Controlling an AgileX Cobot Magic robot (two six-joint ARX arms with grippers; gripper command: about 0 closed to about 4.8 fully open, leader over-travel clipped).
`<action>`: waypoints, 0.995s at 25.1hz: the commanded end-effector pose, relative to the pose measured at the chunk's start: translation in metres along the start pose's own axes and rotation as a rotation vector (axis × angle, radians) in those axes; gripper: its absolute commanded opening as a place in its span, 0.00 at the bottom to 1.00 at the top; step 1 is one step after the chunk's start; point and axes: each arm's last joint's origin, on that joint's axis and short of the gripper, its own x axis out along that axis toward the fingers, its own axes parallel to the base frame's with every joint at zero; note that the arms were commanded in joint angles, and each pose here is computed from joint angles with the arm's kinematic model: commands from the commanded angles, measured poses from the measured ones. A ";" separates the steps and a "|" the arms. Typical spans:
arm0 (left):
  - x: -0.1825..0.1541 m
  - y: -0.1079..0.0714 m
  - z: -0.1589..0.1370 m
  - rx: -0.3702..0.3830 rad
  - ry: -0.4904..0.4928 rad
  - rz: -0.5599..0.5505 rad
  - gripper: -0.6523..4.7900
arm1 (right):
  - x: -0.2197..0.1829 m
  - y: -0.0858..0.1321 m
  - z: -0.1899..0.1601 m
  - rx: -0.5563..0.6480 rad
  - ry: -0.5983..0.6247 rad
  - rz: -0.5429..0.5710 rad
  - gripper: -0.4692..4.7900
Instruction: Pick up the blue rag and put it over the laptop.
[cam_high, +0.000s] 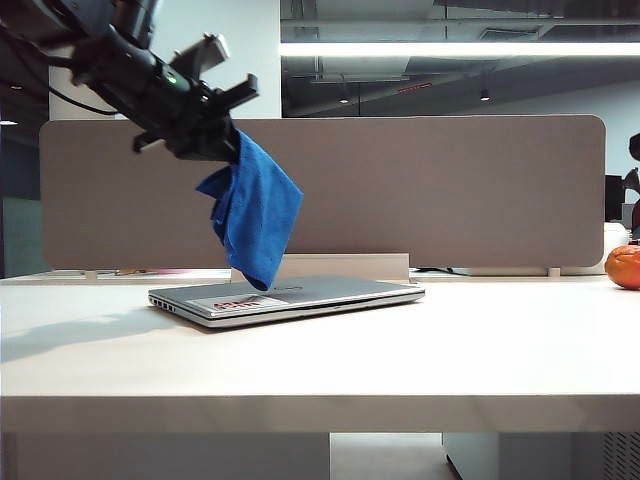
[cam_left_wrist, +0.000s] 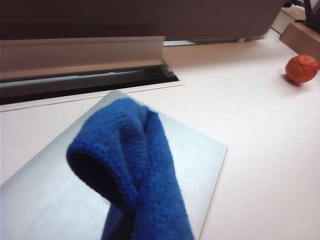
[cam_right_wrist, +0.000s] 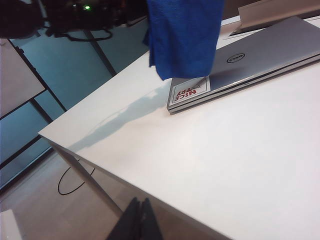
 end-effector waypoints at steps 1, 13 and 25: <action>0.018 -0.003 0.003 0.006 -0.009 -0.032 0.11 | 0.000 -0.001 0.000 -0.002 -0.012 -0.014 0.09; 0.075 0.019 -0.022 0.024 0.107 0.184 0.11 | 0.000 -0.002 -0.002 0.013 0.001 -0.027 0.09; 0.073 0.044 -0.036 0.112 0.219 0.400 0.12 | 0.000 -0.002 -0.002 0.013 0.001 -0.027 0.09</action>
